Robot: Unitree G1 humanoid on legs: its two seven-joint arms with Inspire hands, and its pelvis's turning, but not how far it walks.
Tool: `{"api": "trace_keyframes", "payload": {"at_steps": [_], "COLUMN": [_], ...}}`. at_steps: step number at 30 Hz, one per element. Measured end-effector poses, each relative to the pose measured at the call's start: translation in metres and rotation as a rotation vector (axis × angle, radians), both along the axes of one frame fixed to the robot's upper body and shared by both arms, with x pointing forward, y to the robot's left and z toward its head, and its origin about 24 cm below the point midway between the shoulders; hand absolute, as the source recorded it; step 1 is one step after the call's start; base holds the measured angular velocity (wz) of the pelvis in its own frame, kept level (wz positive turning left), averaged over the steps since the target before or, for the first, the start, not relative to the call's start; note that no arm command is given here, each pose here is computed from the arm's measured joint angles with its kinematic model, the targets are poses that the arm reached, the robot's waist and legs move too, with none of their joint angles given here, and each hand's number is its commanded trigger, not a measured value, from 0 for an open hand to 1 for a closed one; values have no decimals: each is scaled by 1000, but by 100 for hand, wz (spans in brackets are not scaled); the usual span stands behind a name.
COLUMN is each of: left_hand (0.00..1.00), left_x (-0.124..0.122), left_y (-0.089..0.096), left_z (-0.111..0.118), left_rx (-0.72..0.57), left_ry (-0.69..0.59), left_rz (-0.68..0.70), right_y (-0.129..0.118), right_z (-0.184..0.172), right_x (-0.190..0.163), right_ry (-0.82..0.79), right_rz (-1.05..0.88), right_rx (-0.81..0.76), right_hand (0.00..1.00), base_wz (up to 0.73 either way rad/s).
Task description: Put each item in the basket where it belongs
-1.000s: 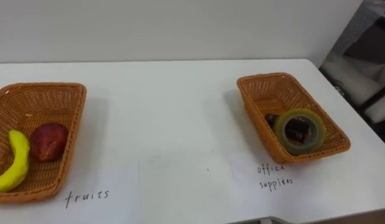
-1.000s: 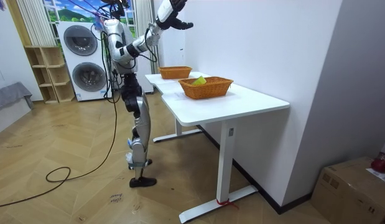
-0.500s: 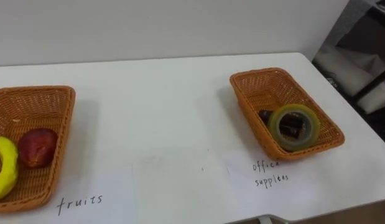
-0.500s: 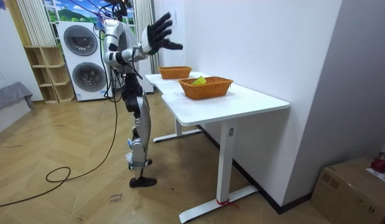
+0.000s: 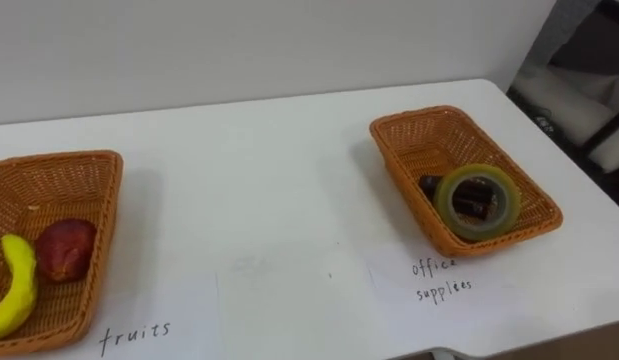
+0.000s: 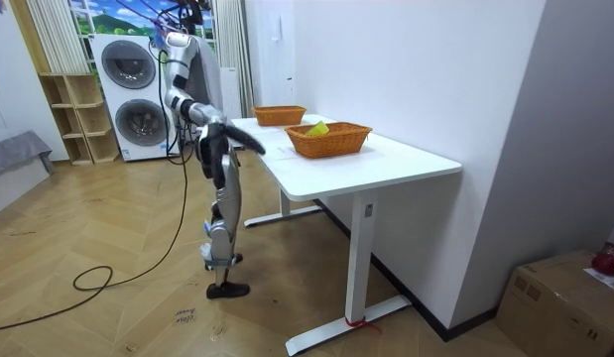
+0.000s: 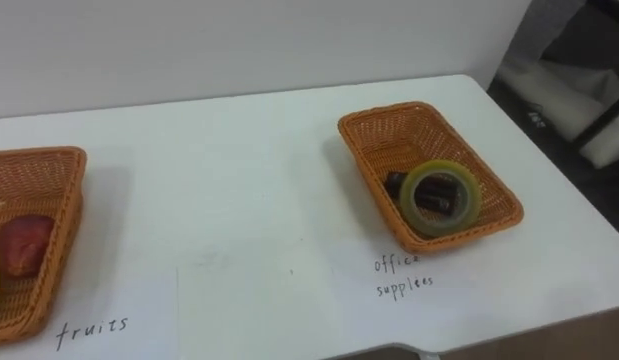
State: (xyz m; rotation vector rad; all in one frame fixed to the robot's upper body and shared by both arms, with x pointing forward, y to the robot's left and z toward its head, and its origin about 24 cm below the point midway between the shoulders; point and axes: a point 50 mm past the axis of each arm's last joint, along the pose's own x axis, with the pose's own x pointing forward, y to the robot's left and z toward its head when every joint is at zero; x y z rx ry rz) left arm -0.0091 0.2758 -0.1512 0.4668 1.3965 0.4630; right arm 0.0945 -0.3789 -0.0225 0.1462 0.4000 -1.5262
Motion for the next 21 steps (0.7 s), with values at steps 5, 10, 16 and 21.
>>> {"api": "trace_keyframes", "payload": {"at_steps": [5,10,16,21], "left_hand": [0,0,0,0], "left_x": [4,-1,-4,-10], "left_y": [0,-4,-16,-19], "left_z": [1,-1,-6,-8], "left_rx": [4,-11,-47,-74], "left_ry": [-19,-7,11,41], "left_rz": [-6,-1,8,7], "right_y": [13,36,68,91], "right_z": [-42,-76,-103,-122], "right_x": [-33,-63,-79,-92], "right_ry": [126,258,389,507], "right_rz": [-97,-151,-27,182], "right_rx": [157,296,412,520], "right_hand": [0,0,0,0], "base_wz": [5,1,-1,2]}}
